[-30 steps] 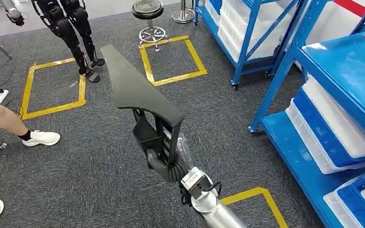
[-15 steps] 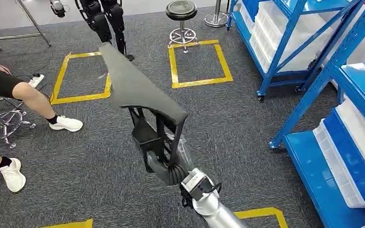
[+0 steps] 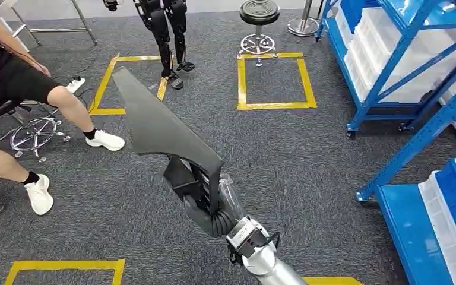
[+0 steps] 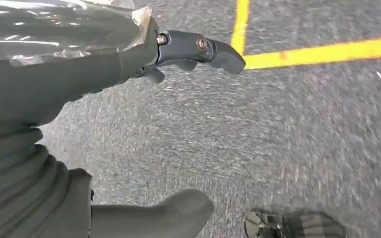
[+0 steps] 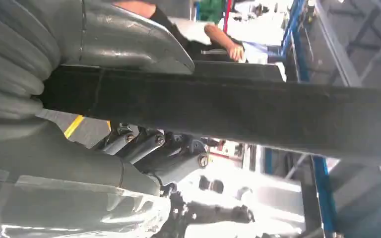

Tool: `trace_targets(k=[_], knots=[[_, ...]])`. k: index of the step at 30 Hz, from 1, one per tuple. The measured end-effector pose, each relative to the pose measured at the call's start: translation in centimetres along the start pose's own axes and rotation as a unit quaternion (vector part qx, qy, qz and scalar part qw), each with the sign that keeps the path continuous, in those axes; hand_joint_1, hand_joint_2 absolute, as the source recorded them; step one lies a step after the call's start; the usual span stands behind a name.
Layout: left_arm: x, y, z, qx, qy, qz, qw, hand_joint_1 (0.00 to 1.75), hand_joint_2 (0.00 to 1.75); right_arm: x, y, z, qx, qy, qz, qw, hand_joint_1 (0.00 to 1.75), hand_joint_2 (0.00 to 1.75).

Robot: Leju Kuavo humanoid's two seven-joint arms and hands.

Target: Take the parts from the cabinet and place them on the table.

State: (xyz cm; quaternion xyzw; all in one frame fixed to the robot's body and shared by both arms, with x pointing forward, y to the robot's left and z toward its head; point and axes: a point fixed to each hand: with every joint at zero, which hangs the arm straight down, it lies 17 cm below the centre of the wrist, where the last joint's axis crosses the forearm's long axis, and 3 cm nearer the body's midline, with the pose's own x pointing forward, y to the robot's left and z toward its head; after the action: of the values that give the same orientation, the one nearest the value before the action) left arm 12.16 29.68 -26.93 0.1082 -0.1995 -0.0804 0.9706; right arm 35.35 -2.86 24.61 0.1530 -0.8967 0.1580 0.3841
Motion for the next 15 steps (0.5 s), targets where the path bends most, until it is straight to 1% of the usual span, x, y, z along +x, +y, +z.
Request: trace_targets(k=[1,5,8,15], knots=[[-0.1,-0.6,0.2,-0.004,0.001,0.002,1.0,0.0,1.75,-0.1,-0.1,0.1,0.001,0.001,0.002,1.0,1.75,1.75],[0.6,-1.0,0.1,0.0,-0.001,0.019,1.0,0.0,1.75,-0.7,-0.7,0.6,0.01,0.006,0.009,1.0,1.75,1.75],[0.2,-1.3,0.3,0.002,0.008,0.032,0.999,0.0,1.75,-1.5,-1.0,0.7,0.018,0.011,0.01,1.0,1.75,1.75],[-0.6,-0.7,0.3,0.018,0.021,0.06,0.998,0.0,1.75,-2.7,-1.1,-0.6,0.037,0.01,-0.005,0.999,1.75,1.75]])
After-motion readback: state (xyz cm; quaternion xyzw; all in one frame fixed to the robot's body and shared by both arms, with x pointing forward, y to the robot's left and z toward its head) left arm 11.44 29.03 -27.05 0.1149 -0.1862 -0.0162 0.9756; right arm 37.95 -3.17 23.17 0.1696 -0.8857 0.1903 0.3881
